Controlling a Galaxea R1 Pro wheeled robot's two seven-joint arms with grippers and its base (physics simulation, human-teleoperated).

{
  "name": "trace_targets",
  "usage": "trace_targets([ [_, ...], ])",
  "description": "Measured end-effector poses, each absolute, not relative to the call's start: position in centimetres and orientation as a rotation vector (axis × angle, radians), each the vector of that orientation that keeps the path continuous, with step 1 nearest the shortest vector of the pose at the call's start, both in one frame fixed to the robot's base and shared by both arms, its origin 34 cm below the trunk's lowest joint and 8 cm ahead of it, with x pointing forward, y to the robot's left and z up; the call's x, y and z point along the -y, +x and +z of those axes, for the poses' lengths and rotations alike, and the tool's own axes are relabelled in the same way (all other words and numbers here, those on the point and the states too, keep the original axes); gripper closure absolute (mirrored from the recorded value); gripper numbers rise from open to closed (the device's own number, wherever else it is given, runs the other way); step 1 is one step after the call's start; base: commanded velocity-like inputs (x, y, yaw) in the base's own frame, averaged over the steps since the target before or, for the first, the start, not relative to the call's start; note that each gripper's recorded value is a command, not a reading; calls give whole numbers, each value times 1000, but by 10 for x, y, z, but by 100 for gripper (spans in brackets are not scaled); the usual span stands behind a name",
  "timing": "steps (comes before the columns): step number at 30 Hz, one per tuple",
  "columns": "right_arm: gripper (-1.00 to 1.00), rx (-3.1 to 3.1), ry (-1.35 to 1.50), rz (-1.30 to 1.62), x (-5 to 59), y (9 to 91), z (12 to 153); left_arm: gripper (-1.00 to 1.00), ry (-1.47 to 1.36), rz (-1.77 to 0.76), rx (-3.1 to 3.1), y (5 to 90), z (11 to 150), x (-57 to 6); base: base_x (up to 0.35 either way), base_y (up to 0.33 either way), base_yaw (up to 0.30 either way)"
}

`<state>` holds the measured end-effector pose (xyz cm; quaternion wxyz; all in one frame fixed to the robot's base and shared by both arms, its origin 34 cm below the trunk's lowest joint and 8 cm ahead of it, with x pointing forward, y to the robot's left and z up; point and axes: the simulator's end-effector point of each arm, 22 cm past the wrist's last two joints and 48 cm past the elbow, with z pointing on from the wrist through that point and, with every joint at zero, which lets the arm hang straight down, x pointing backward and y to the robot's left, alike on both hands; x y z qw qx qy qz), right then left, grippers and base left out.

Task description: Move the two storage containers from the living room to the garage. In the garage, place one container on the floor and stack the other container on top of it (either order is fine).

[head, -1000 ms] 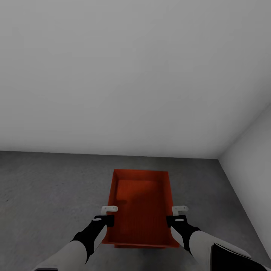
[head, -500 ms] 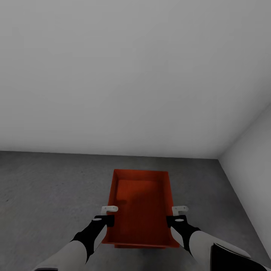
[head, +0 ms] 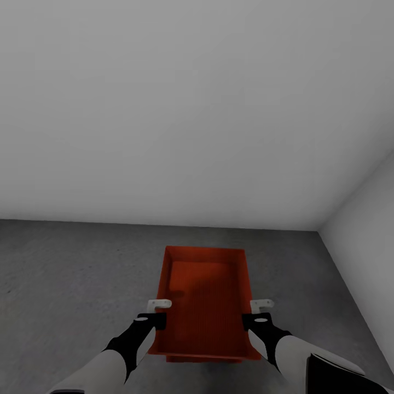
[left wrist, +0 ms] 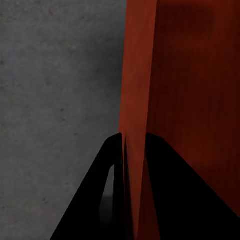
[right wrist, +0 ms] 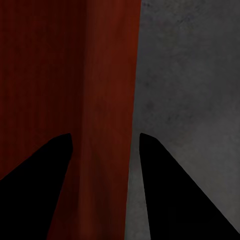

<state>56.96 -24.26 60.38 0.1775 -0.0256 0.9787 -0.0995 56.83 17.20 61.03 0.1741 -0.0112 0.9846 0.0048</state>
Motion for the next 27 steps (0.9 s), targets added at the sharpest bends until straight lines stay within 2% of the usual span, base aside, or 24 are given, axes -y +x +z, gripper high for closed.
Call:
trace_targets([
  [27, 100, -2768, -71, -282, 243, 577, 578, 100, -31, 13, -2789, 576, 584, -172, 0, 0, 0],
])
